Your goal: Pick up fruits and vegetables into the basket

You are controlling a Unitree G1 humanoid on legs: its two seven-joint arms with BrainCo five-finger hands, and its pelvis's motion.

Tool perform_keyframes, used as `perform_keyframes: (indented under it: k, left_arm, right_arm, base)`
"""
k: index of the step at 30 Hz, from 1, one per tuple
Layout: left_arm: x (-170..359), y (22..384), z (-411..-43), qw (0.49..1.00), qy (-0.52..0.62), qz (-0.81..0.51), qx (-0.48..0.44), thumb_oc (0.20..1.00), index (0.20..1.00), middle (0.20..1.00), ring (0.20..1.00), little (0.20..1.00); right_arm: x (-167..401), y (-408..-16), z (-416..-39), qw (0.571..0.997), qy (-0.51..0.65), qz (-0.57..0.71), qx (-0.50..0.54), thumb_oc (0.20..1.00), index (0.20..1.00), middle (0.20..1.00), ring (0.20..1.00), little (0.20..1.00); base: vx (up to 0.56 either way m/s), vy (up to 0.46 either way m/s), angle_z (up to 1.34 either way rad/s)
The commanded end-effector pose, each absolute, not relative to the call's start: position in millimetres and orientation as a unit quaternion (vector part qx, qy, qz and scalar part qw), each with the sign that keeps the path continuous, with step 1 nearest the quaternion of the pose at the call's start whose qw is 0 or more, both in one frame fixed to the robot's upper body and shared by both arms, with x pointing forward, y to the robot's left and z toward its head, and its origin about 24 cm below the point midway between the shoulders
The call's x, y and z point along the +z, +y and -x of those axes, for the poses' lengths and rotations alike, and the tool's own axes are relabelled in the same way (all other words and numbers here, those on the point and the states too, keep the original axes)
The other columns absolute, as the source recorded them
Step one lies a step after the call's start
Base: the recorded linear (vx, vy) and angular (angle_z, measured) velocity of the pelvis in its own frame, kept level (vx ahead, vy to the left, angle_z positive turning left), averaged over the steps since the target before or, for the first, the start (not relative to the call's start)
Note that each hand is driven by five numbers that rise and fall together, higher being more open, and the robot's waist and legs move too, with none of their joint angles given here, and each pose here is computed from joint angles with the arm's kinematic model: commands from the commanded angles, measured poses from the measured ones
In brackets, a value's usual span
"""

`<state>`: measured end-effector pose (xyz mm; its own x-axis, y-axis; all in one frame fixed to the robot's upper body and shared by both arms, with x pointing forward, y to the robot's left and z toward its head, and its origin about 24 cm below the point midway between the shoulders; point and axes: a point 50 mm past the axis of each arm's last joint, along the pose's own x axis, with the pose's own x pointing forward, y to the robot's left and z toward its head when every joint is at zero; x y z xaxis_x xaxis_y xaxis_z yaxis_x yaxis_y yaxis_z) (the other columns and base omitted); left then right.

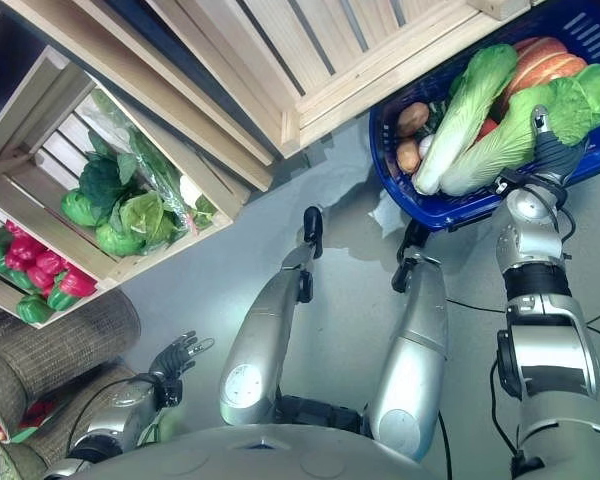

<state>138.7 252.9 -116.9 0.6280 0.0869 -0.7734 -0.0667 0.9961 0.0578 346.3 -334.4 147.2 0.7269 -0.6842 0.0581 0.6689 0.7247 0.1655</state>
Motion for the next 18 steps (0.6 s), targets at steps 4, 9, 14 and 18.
perform_keyframes:
  k: [4,9,14,18]
  left_arm:
    - [-133,238,-106,0.876,0.481,-0.034,0.008,1.0,1.0,1.0,1.0,1.0]
    - [-131,237,-107,0.876,0.481,-0.036,0.001,1.0,1.0,1.0,1.0,1.0]
    - [-130,238,-109,0.877,0.479,-0.036,0.002,1.0,1.0,1.0,1.0,1.0]
    - [-130,238,-112,0.878,0.477,-0.033,0.007,1.0,1.0,1.0,1.0,1.0]
  right_arm:
    - [151,-380,-333,0.912,-0.033,-0.165,-0.373,0.2,0.2,0.2,0.2,0.2]
    - [148,-389,-331,0.923,-0.012,-0.151,-0.353,0.2,0.2,0.2,0.2,0.2]
    - [136,-400,-320,0.913,0.022,-0.106,-0.394,1.0,1.0,1.0,1.0,1.0]
    - [138,-401,-315,0.896,0.013,-0.003,-0.443,1.0,1.0,1.0,1.0,1.0]
  base:
    - [-0.01,-0.006,0.05]
    - [0.0,0.0,0.0]
    - [-0.03,-0.016,0.02]
    - [-0.04,0.017,0.03]
